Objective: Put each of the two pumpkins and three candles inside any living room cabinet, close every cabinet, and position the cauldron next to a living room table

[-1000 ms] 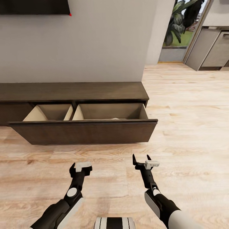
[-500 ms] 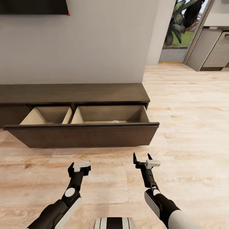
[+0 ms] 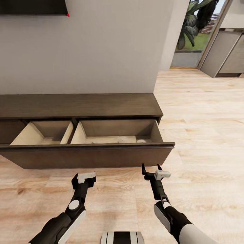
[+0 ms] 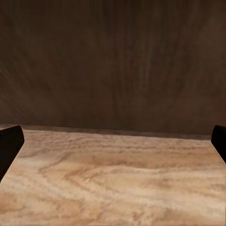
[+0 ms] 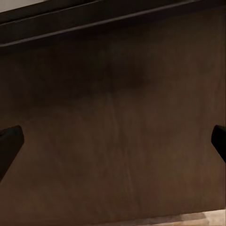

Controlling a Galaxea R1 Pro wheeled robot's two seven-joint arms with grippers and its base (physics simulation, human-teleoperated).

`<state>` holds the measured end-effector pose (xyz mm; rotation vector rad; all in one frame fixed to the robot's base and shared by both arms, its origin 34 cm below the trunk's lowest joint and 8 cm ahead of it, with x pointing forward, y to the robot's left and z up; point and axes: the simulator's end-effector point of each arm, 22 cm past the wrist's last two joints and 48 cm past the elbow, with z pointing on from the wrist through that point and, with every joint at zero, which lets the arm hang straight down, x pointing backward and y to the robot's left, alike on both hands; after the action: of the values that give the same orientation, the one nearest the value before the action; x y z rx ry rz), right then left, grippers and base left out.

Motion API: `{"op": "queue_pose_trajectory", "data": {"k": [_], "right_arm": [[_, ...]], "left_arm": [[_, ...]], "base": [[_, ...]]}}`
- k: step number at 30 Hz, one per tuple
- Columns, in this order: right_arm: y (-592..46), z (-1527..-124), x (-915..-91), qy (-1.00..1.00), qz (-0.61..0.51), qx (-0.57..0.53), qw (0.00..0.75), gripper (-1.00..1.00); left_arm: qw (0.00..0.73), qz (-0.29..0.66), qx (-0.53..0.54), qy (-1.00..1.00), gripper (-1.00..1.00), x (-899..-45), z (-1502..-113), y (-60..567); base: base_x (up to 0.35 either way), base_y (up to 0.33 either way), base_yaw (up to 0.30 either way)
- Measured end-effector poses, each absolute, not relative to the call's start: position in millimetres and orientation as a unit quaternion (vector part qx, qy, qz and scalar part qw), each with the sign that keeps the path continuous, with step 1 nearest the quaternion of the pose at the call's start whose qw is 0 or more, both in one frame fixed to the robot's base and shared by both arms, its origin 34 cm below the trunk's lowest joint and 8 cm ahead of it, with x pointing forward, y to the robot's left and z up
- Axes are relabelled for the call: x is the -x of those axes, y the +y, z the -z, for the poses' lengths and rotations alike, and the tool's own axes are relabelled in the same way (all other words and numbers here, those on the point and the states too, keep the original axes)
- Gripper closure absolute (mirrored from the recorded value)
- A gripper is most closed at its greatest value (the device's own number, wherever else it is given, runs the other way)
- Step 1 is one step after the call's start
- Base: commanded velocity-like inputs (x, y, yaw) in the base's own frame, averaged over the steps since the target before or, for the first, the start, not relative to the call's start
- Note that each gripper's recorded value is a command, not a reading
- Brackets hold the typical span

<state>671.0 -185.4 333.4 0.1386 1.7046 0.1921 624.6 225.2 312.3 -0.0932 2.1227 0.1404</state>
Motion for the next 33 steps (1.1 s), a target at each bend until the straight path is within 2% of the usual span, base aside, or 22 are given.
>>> {"op": "queue_pose_trajectory", "data": {"k": [6,33], "right_arm": [[-188.4,-333.6,-671.3,0.750,-0.083,-0.067,0.653,-1.00],[-187.0,-332.4,-670.4,0.752,-0.084,-0.064,0.651,-1.00]], "left_arm": [[0.485,-0.058,0.039,0.872,-1.00,-624.7,-312.5,225.4],[0.485,-0.058,0.038,0.872,-1.00,-624.7,-312.5,225.5]], "base": [[0.144,0.000,0.000],[0.294,0.000,0.000]]}}
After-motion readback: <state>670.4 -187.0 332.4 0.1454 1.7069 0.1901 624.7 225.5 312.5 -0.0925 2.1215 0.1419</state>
